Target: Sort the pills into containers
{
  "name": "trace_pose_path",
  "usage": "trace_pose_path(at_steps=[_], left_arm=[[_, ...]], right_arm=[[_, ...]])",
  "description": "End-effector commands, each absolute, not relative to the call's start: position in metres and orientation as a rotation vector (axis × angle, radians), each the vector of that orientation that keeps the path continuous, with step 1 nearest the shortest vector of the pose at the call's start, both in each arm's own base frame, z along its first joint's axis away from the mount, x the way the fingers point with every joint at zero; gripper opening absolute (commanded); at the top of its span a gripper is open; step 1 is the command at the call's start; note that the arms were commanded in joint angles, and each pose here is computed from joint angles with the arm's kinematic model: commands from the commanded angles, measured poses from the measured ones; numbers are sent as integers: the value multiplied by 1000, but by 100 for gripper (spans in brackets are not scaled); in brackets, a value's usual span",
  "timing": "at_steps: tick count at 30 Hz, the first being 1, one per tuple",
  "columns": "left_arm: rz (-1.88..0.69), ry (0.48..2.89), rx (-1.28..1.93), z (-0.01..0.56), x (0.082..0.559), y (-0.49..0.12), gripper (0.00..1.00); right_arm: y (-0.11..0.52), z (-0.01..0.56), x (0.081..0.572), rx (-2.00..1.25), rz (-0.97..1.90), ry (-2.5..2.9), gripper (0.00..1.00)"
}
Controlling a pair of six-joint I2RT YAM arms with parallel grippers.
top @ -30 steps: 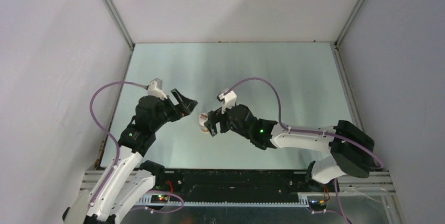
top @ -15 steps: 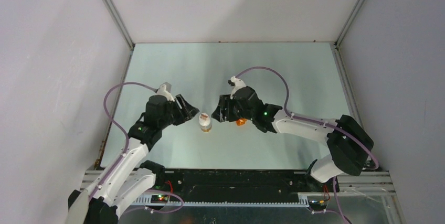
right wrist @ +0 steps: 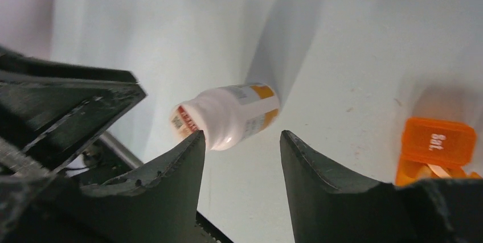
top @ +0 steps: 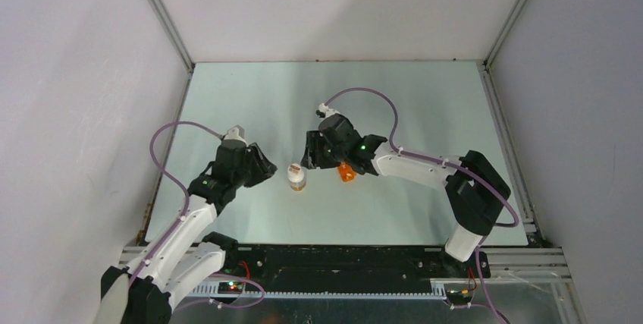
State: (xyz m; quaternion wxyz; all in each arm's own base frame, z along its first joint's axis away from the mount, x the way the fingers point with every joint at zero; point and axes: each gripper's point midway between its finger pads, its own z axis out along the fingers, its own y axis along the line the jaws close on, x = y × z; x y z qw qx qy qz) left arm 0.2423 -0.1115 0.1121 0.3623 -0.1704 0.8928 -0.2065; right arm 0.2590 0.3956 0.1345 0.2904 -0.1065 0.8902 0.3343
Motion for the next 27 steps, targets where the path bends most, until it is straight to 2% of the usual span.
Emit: trace_pose_path(at_steps=[1, 8, 14, 23, 27], left_arm=[[-417, 2287, -491, 110, 242, -93, 51], [-347, 2206, -534, 128, 244, -76, 53], [-320, 2143, -573, 141, 243, -66, 54], [-310, 2088, -585, 154, 239, -58, 56], [-291, 2070, -599, 157, 235, -52, 56]], right_arm=[[386, 136, 272, -332, 659, 2364, 56], [386, 166, 266, -535, 622, 2231, 78], [393, 163, 253, -835, 587, 2162, 90], [414, 125, 238, -1306, 548, 2227, 90], [425, 112, 238, -1401, 536, 2240, 89]])
